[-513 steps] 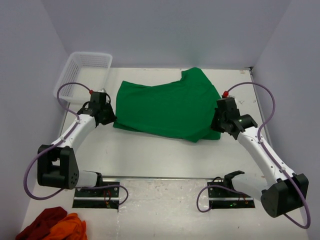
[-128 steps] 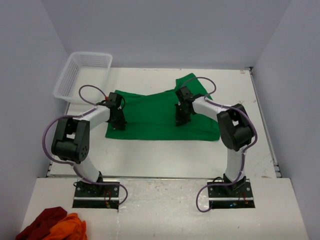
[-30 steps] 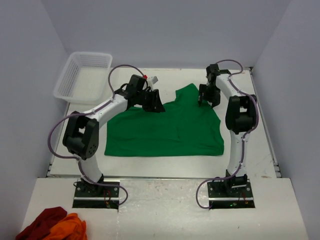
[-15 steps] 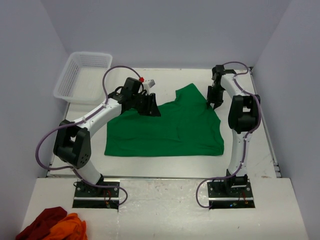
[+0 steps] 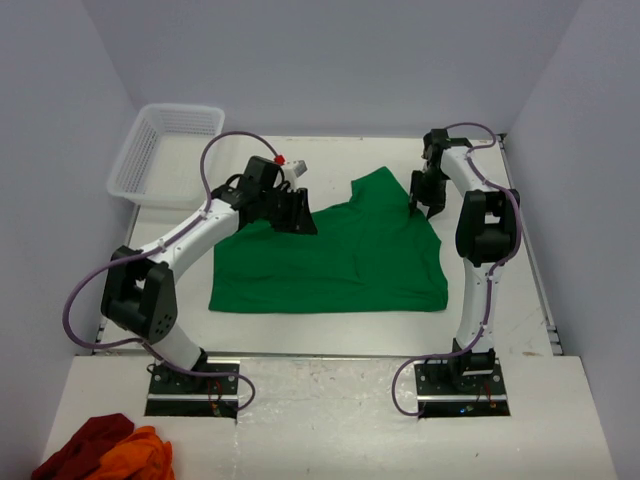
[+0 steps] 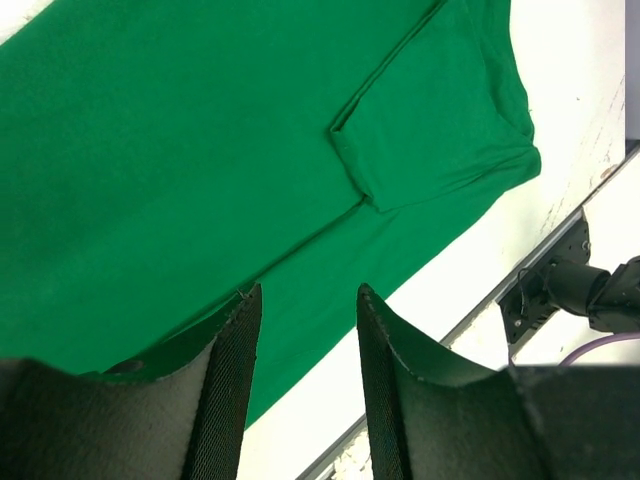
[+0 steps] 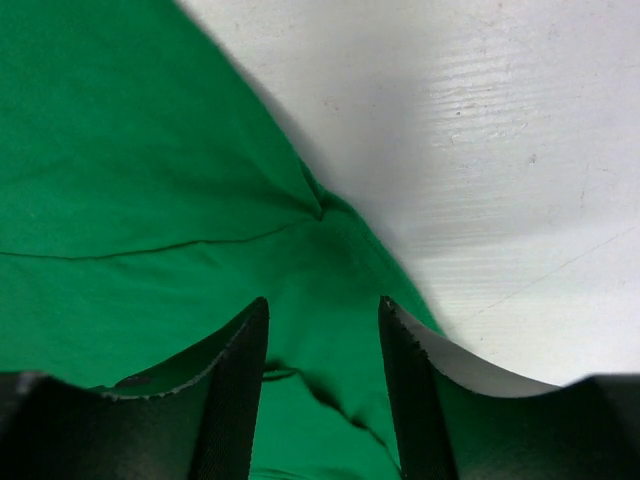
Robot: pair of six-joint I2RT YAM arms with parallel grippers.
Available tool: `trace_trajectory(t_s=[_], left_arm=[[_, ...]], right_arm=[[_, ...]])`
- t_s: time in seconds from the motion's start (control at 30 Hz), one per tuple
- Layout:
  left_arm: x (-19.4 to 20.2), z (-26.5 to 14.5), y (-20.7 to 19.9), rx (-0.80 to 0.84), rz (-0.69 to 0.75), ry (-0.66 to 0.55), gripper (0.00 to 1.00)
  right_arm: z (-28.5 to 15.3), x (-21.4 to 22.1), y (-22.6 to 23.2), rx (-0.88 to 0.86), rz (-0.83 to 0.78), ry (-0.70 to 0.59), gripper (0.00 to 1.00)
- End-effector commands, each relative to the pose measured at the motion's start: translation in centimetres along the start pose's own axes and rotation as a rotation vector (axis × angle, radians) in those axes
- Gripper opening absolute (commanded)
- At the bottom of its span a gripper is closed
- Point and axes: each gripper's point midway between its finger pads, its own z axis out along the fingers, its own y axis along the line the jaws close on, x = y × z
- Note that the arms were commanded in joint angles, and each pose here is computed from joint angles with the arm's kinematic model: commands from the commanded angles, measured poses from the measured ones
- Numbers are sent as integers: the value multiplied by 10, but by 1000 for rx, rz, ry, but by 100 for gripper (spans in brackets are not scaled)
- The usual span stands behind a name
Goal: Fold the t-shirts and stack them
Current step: Grap the side of the flattened tshirt furthest away from the robot with both arms
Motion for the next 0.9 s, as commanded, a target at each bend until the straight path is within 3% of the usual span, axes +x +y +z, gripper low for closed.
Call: trace_trajectory(t_s=[0.0, 0.1, 0.2, 0.23, 0.53, 0.6, 0.73, 0.87], left_arm=[[-3, -15, -3, -13, 34, -41, 45], [0, -8, 7, -48, 8, -28, 45], [5, 9, 6, -6, -1, 13, 45], [6, 12, 0, 26, -8, 26, 44], [14, 62, -32, 125, 17, 89, 25], [16, 68, -27, 99, 7, 90, 21], [16, 70, -4, -24, -11, 70, 0], [10, 66, 12, -129, -11, 54, 0]], right_arm=[[-6, 3, 3, -13, 3, 18, 52], [-3, 14, 6, -33, 12, 54, 50], [-5, 14, 8, -47, 19, 36, 37], [-6, 14, 8, -47, 18, 36, 29], [-7, 10, 10, -61, 19, 8, 1], [-8, 9, 11, -61, 19, -1, 0], [-17, 0, 15, -52, 16, -68, 0], [-36, -2, 23, -59, 10, -149, 0]])
